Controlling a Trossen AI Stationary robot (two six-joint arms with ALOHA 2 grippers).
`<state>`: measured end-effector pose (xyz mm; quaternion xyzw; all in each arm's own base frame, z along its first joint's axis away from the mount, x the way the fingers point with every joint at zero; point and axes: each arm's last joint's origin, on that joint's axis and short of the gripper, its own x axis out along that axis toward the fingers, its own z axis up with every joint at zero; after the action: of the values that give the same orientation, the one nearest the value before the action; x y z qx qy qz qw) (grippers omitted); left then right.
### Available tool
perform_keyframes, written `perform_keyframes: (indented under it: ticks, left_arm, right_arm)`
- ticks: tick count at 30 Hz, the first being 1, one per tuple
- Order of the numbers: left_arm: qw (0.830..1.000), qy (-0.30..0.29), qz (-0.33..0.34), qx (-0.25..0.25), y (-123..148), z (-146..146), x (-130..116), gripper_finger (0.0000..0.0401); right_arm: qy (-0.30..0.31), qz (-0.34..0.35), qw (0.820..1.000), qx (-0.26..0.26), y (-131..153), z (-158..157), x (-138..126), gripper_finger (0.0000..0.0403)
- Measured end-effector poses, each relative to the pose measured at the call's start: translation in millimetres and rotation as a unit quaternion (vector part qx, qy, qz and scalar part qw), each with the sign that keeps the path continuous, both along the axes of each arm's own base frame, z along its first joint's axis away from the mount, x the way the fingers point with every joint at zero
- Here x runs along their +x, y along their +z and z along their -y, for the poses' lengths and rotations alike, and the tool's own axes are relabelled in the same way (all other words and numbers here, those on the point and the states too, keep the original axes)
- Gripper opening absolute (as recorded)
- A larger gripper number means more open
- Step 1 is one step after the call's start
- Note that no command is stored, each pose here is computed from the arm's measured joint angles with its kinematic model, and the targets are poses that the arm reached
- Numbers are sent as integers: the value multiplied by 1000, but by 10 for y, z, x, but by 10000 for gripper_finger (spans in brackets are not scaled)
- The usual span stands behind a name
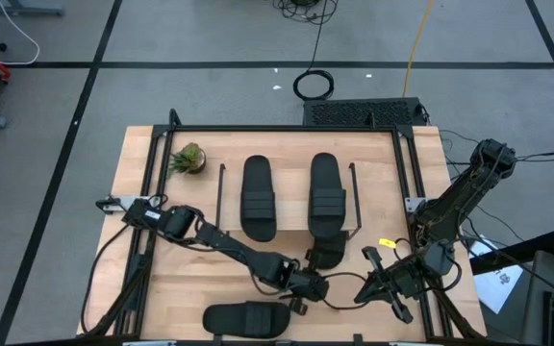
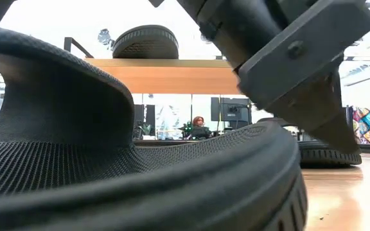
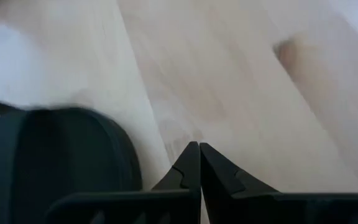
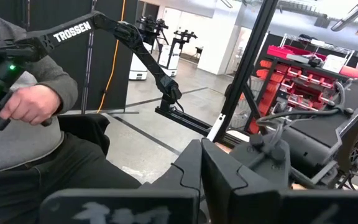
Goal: Pick and place slides into the shelf
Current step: Put the black slide under the shelf, then adjust the shelf
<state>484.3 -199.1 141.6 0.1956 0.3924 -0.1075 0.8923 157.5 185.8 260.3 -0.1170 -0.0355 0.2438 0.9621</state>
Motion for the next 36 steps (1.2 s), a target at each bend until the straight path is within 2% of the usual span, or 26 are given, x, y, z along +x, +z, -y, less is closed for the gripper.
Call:
perform_keyframes:
  ticks: [7,12,17,20,24,26,29,31,33,36]
  left_arm:
    - [1000,20,-4,-3,-116,-72,48,0]
    - [997,70,15,22,-135,-156,88,0]
    - [998,58,14,19,-134,-141,86,0]
    - [999,23,13,26,-101,-24,38,0]
    - [997,-53,21,49,155,250,-134,0]
    - [993,-65,39,91,383,413,-288,0]
    - [983,-45,64,164,741,592,-561,0]
    - [978,-28,71,194,972,660,-765,0]
    - [975,-5,76,210,1201,680,-964,0]
    - [967,37,75,240,1445,642,-1245,0]
  right_arm:
    - [0,0,1000,-1,0,0,0,0]
    - [0,0,1000,-1,0,0,0,0]
    - [0,0,1000,-1,0,0,0,0]
    - [0,0,1000,-1,0,1,1,0]
    - [-2,2,1000,-6,-3,-7,-12,0]
    - [-30,2,999,-18,-6,-8,-36,0]
    - [-105,-4,994,-29,-9,7,-92,0]
    - [-149,-8,988,-37,-8,21,-145,0]
    - [-173,-14,984,-40,-7,27,-203,0]
    - [-176,-35,983,-41,-29,47,-277,0]
